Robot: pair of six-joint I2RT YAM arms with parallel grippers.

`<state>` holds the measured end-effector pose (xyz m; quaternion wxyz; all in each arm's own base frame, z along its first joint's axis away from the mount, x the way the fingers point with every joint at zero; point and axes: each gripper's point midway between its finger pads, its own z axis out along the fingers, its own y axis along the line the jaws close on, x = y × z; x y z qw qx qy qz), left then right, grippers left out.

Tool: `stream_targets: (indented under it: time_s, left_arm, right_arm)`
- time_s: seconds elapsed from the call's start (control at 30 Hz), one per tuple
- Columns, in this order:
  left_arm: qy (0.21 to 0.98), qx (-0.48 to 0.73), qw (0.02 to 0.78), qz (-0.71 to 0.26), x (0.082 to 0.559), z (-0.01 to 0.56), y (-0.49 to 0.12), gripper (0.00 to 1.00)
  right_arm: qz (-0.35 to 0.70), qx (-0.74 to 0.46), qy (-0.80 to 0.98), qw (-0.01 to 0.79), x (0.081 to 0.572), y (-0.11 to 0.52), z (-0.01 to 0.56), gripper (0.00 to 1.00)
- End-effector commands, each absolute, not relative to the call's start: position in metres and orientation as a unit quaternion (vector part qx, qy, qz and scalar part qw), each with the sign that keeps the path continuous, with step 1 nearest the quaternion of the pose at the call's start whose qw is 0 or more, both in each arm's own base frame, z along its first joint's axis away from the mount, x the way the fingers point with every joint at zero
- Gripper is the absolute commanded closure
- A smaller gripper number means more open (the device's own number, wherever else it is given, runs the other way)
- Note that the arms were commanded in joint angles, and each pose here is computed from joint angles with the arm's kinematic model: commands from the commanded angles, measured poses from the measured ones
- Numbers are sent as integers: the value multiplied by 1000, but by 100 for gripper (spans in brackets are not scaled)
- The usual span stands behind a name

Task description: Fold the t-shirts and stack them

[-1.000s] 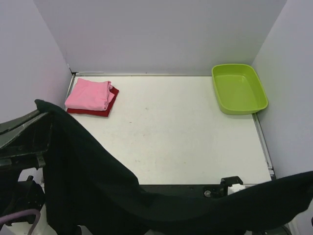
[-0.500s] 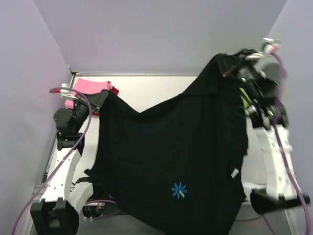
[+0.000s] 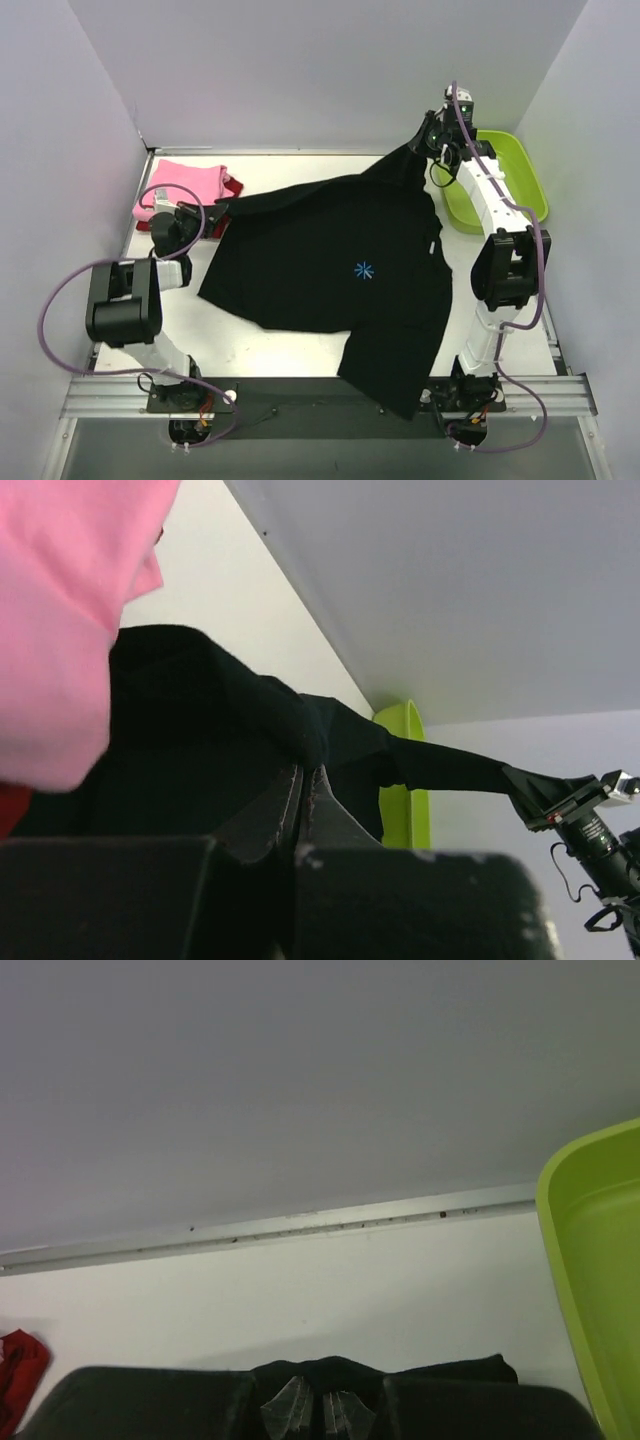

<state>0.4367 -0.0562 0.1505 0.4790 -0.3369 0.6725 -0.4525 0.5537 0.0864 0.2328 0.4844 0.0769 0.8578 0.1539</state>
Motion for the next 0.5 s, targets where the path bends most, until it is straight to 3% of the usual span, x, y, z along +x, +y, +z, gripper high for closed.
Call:
stream_targets:
  time_s: [0.0, 0.2, 0.33, 0.37, 0.4, 0.47]
  left_arm:
    - [600, -291, 534, -519, 479, 206, -56, 100]
    - [598, -296, 525, -528, 521, 198, -54, 100]
    - [592, -270, 542, -532, 556, 226, -62, 100]
    - [595, -254, 550, -528, 565, 234, -69, 91]
    - [618, -268, 531, -515, 577, 216, -71, 73]
    - [623, -250, 549, -498, 605, 239, -75, 20]
  right_arm:
    - [156, 72, 816, 552, 584, 83, 289, 100]
    - [154, 82, 816, 551, 603, 85, 274, 100]
    - [155, 88, 810, 559, 615, 91, 274, 100]
    - [144, 98, 815, 553, 622, 88, 261, 100]
    - [143, 101, 805, 566, 628, 88, 275, 97]
    - [129, 115, 822, 543, 636, 86, 253, 71]
